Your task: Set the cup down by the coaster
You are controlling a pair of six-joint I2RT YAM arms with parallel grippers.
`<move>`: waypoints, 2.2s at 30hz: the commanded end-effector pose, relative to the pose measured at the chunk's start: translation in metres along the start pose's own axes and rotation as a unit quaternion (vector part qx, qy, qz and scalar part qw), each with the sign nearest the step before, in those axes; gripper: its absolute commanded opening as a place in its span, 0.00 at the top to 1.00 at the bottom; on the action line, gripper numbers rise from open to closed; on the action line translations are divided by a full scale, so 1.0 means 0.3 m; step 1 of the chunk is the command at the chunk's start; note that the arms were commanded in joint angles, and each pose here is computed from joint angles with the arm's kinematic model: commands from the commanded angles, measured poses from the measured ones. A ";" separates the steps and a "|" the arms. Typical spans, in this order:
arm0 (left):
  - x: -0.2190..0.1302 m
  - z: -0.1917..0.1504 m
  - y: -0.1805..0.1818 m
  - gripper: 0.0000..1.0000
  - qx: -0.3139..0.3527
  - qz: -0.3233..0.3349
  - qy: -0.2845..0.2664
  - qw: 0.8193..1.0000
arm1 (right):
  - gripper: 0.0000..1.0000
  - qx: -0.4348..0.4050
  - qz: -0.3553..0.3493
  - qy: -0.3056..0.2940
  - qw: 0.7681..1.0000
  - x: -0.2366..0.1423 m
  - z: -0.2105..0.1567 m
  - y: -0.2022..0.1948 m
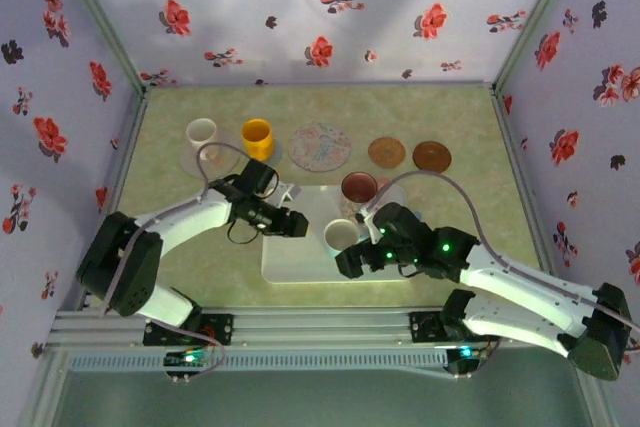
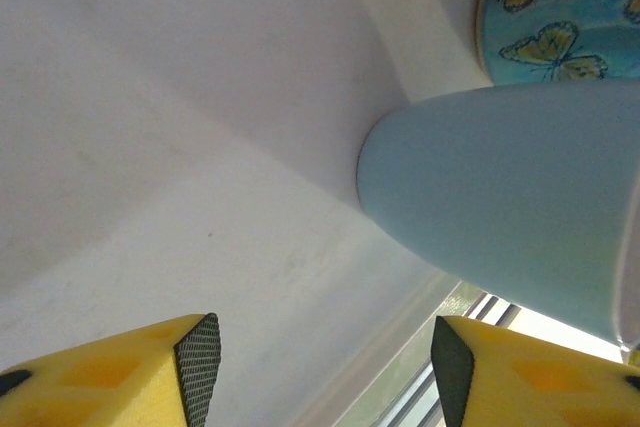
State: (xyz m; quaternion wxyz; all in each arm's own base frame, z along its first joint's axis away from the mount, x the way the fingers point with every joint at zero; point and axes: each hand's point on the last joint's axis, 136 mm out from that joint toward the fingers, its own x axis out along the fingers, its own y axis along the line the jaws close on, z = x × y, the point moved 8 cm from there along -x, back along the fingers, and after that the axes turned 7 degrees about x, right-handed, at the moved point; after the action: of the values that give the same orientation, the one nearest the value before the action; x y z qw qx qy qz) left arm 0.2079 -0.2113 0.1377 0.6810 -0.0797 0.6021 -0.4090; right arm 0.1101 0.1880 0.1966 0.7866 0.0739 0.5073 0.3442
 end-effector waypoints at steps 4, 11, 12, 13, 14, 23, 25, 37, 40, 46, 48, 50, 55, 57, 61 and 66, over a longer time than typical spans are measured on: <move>0.039 0.040 -0.038 0.51 0.020 -0.034 0.014 0.999 | 0.00 0.011 0.004 0.009 1.000 0.013 -0.016 0.003; 0.055 0.056 -0.044 0.70 0.028 -0.033 0.035 0.998 | 0.00 -0.004 0.014 0.026 1.000 0.019 -0.014 0.016; 0.058 0.059 -0.044 0.72 0.027 -0.033 0.037 0.998 | 0.00 -0.003 0.019 0.029 0.999 0.023 -0.013 0.021; 0.061 0.062 -0.046 0.74 0.028 -0.033 0.039 0.998 | 0.00 -0.001 0.023 0.033 0.999 0.029 -0.013 0.025; 0.065 0.063 -0.047 0.75 0.027 -0.033 0.040 0.998 | 0.00 0.001 0.028 0.038 0.999 0.036 -0.015 0.028; 0.076 0.079 -0.055 0.76 0.029 -0.033 0.047 0.998 | 0.01 0.002 0.049 0.042 0.998 0.067 -0.012 0.040; 0.077 0.086 -0.058 0.76 0.030 -0.033 0.046 0.998 | 0.00 0.000 0.053 0.048 0.997 0.073 -0.012 0.044; 0.084 0.122 -0.066 0.76 0.039 -0.035 0.045 0.998 | 0.01 -0.004 0.070 0.058 0.996 0.103 0.014 0.071; 0.087 0.137 -0.069 0.76 0.045 -0.034 0.050 0.997 | 0.00 -0.008 0.075 0.060 0.995 0.110 0.022 0.080; 0.093 0.173 -0.080 0.76 0.056 -0.040 0.053 0.996 | 0.00 -0.009 0.082 0.072 0.994 0.135 0.033 0.094; 0.092 0.183 -0.084 0.77 0.061 -0.043 0.054 0.996 | 0.00 -0.009 0.086 0.074 0.994 0.141 0.039 0.100; 0.094 0.193 -0.086 0.77 0.066 -0.044 0.056 0.995 | 0.00 -0.012 0.090 0.073 0.993 0.144 0.045 0.107; 0.108 0.206 -0.084 0.77 0.067 -0.047 0.064 0.995 | 0.01 -0.018 0.099 0.069 0.993 0.147 0.058 0.119; 0.115 0.211 -0.081 0.77 0.067 -0.047 0.066 0.994 | 0.00 -0.021 0.100 0.073 0.992 0.151 0.061 0.123; 0.126 0.224 -0.077 0.77 0.066 -0.048 0.070 0.994 | 0.01 -0.024 0.109 0.081 0.990 0.161 0.069 0.137; 0.132 0.243 -0.078 0.78 0.075 -0.049 0.069 0.994 | 0.00 -0.029 0.118 0.084 0.989 0.154 0.080 0.153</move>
State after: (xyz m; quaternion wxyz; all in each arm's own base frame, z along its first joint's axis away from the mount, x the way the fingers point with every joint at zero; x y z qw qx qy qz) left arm 0.2632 -0.2760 0.1452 0.6435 -0.0339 0.5996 -0.4745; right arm 0.1159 0.2416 0.1720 0.6920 0.0812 0.5917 0.4056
